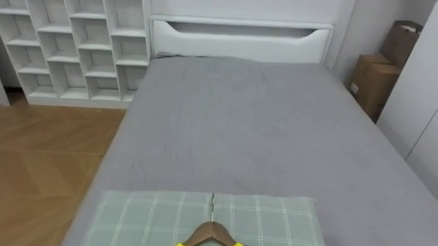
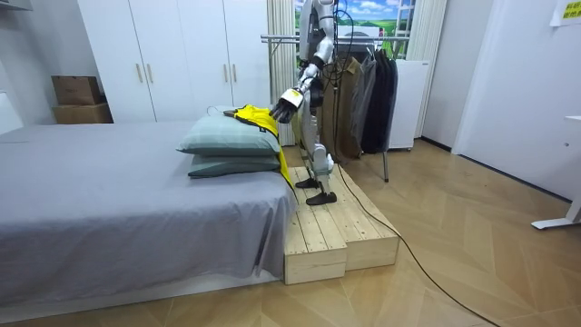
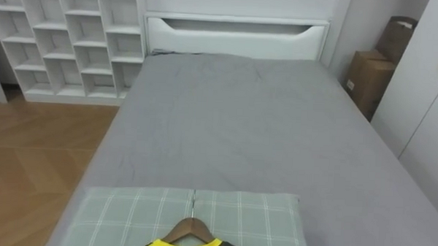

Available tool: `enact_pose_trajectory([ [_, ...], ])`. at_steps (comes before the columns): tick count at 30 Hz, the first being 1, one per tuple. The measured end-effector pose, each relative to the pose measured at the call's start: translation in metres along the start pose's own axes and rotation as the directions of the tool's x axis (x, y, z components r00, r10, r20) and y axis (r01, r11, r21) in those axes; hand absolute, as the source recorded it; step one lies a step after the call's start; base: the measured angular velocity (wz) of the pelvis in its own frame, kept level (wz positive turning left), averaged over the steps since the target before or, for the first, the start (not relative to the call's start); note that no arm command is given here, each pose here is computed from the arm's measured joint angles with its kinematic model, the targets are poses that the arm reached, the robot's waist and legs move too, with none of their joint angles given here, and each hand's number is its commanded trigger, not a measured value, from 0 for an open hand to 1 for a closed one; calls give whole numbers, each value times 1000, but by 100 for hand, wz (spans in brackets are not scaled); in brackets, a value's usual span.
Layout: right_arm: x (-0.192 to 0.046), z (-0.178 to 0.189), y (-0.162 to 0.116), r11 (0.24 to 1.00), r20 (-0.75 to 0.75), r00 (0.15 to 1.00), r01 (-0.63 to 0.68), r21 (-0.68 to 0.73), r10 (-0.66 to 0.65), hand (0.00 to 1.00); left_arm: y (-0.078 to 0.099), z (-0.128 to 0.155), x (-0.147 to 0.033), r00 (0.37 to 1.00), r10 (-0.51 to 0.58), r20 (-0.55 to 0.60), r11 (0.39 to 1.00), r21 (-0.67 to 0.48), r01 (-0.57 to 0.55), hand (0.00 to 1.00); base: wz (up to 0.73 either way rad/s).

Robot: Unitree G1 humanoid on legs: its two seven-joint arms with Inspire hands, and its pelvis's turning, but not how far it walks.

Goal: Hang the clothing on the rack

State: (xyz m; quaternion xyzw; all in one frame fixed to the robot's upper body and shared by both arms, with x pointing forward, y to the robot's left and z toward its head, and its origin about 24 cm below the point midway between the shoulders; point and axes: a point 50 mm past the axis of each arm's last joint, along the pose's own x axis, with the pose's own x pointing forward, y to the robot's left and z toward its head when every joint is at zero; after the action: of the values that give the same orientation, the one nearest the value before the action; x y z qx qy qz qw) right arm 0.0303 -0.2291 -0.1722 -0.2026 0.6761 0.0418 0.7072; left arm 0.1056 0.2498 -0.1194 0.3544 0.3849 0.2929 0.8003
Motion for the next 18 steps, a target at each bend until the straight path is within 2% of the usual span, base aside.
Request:
enact_pose_trajectory([
  [7, 0, 0, -2, 1000, 6, 1000, 11, 1, -11, 0, 5, 36, -1, 974, 60, 217, 997, 24, -67, 0, 0],
  [18, 0, 3, -1, 1000, 32, 999, -11, -27, 12, 0, 5, 58, -4, 923, 53, 382, 993, 77, -89, 0, 0],
])
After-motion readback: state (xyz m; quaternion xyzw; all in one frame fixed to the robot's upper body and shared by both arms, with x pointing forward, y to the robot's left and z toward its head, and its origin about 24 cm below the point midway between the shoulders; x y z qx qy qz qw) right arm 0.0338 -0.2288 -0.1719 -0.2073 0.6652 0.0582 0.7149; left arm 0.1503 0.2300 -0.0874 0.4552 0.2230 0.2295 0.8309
